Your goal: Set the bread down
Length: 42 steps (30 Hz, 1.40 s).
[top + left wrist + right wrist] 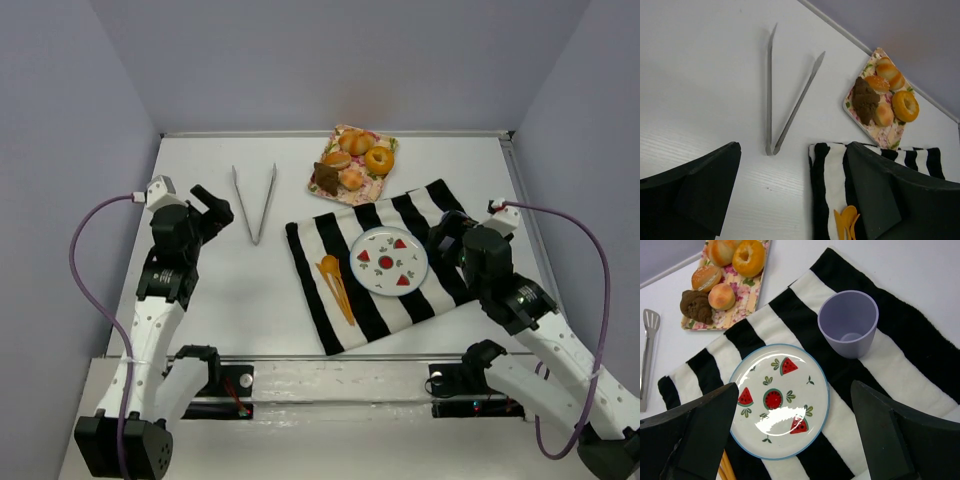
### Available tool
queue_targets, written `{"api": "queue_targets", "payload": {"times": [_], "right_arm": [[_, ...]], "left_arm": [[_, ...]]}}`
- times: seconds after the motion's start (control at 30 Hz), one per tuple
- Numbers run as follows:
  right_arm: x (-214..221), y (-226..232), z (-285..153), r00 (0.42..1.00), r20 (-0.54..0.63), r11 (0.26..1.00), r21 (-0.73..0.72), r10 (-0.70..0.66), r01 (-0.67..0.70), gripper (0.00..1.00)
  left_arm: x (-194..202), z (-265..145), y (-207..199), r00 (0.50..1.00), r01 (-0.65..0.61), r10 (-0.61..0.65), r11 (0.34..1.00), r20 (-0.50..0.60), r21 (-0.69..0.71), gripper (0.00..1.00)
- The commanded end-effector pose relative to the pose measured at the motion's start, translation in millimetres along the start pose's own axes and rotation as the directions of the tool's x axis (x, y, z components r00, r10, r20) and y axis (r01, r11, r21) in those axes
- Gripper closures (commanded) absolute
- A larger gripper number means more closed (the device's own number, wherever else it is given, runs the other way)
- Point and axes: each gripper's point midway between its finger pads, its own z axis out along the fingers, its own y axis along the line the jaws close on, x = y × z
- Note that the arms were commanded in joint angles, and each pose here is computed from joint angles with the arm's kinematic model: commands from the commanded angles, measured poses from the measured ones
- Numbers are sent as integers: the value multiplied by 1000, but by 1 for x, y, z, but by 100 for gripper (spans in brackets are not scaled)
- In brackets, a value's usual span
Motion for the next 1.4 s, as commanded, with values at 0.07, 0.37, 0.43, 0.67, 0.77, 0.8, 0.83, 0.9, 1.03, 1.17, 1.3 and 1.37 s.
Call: {"api": "queue_targets", "payload": {"times": [0.07,0.37,0.43,0.67,0.77,0.8,0.83,0.9,1.03,1.17,1.3,1.37], "right_arm": [[-20,7,-5,997,66,999,-33,40,-38,0],[-13,8,0,998,54,999,-42,14,-12,0],[-12,8,1,998,55,999,-40,16,-13,0],[-10,5,5,998,63,1000,-23,7,-5,0],[-9,3,4,998,65,1000,-20,2,-1,0],[-10,3,4,998,68,1000,-19,2,-1,0],[-10,3,4,997,71,1000,-19,4,-3,0],[-10,1,3,997,76,1000,-17,8,-6,0],[-13,-1,2,996,87,1000,-13,6,-5,0],[-13,-3,2,996,91,1000,-6,6,-5,0],[-13,-4,2,995,96,1000,-2,6,-6,0],[-14,-5,2,995,98,1000,4,2,-2,0]], "left_arm": [[0,3,-54,989,-142,150,954,-10,265,1],[69,67,-12,914,-297,305,952,-268,72,1],[87,81,-1,889,-322,319,946,-328,47,1],[106,113,4,812,-419,409,905,-416,72,1],[120,130,8,770,-451,437,888,-466,87,1],[121,134,8,760,-459,445,884,-474,95,1],[121,137,6,754,-465,453,880,-476,101,1],[125,142,-3,735,-465,480,871,-479,159,1],[136,157,3,694,-493,506,852,-512,174,1],[144,171,11,658,-522,509,839,-555,152,1],[144,189,9,645,-541,524,827,-556,152,1],[154,195,15,619,-548,520,823,-588,151,1]]}}
